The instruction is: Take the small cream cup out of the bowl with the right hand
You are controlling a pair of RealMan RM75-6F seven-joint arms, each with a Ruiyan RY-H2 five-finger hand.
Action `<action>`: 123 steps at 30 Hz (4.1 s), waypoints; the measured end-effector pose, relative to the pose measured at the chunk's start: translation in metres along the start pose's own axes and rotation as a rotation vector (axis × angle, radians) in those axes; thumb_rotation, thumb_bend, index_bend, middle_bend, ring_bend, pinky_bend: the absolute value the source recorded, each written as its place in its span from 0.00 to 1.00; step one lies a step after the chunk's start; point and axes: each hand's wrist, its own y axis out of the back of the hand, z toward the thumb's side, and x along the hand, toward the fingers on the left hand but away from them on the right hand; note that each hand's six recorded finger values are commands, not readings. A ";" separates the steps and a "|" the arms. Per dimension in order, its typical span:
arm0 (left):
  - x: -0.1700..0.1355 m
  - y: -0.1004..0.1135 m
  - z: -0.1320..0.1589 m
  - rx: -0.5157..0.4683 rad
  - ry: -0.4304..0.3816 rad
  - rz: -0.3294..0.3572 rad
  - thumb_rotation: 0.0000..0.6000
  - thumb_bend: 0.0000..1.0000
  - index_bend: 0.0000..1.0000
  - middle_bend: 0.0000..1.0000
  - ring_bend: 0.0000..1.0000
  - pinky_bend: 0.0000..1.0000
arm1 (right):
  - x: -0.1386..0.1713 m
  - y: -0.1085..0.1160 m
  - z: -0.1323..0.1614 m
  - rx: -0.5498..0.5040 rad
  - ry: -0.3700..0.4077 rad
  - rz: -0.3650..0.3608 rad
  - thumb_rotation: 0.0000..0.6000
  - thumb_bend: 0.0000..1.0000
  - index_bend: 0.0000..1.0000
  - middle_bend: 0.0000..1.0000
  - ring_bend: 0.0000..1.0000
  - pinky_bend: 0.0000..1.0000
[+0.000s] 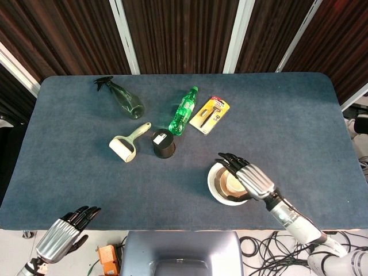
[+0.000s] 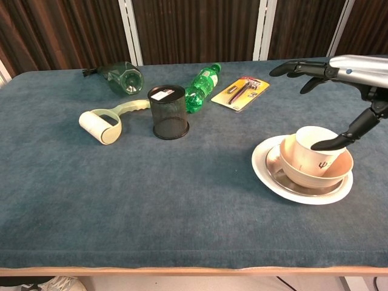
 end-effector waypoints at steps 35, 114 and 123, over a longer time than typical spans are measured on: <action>-0.076 0.066 -0.113 -0.209 0.591 0.223 1.00 0.31 0.09 0.23 0.21 0.53 | 0.013 -0.022 -0.058 0.028 -0.188 0.066 1.00 0.08 0.11 0.10 0.11 0.27; -0.071 0.059 -0.113 -0.196 0.605 0.167 1.00 0.31 0.09 0.23 0.21 0.53 | 0.144 -0.013 -0.136 0.057 -0.463 -0.052 1.00 0.08 0.24 0.18 0.14 0.37; -0.070 0.058 -0.112 -0.187 0.605 0.162 1.00 0.31 0.09 0.23 0.21 0.53 | 0.155 0.009 -0.106 0.045 -0.345 -0.175 1.00 0.08 0.23 0.18 0.14 0.36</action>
